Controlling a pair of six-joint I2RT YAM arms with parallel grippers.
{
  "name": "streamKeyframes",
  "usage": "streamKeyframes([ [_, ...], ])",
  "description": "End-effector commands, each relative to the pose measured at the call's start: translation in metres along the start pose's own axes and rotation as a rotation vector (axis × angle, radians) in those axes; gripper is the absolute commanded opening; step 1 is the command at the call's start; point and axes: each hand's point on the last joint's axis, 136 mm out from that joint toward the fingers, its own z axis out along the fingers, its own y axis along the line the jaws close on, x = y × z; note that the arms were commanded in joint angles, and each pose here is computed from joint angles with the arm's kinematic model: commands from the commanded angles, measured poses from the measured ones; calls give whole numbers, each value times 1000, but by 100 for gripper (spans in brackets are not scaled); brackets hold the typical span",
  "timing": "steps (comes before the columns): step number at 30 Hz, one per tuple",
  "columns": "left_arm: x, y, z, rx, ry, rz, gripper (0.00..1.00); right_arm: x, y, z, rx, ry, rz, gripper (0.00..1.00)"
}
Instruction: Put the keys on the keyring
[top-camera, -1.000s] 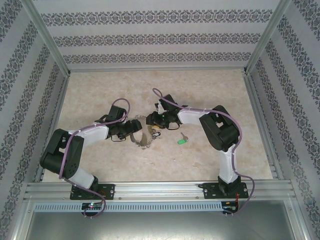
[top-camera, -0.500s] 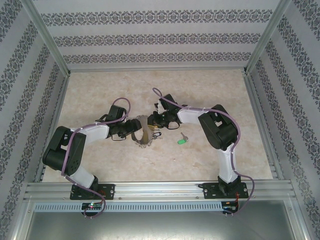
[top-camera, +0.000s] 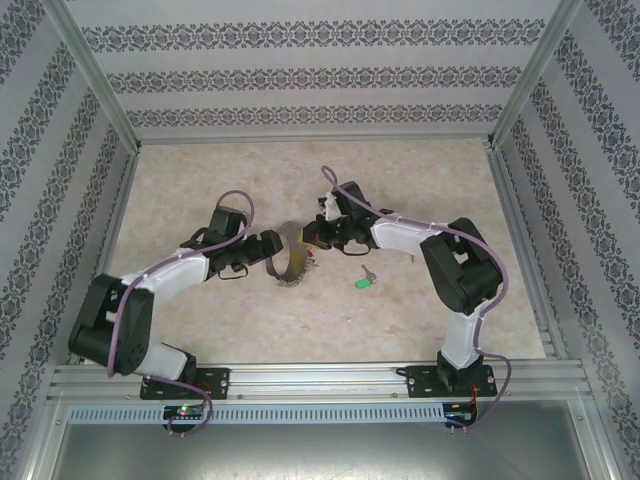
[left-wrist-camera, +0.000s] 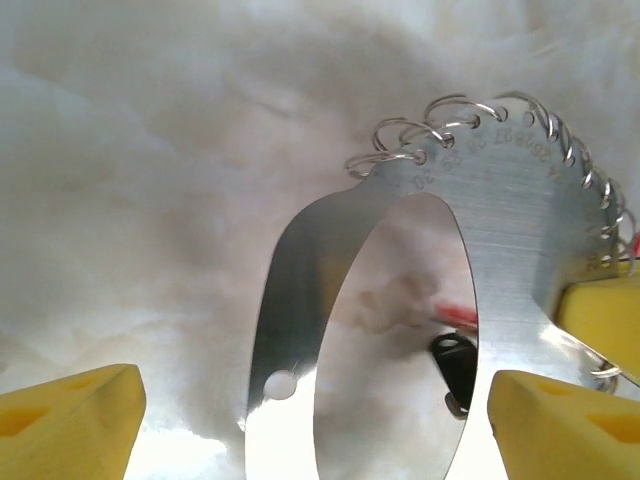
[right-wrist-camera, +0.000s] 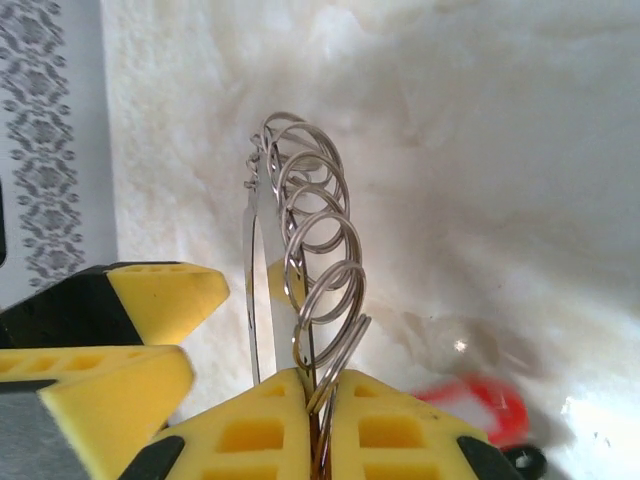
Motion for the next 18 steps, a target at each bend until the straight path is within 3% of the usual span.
streamKeyframes([
  [1, -7, -6, -23, 3, -62, 14, 96, -17, 41, -31, -125, -86, -31, 0],
  [7, -26, -61, -54, 263, -116, 28, 99, -26, 77, -74, -244, -171, -66, 0],
  [13, -41, -111, -76, 484, -111, 35, 83, -28, 105, -104, -327, -199, -101, 0],
  [18, -53, -135, -94, 593, -124, 33, 61, -28, 117, -114, -366, -207, -114, 0],
])
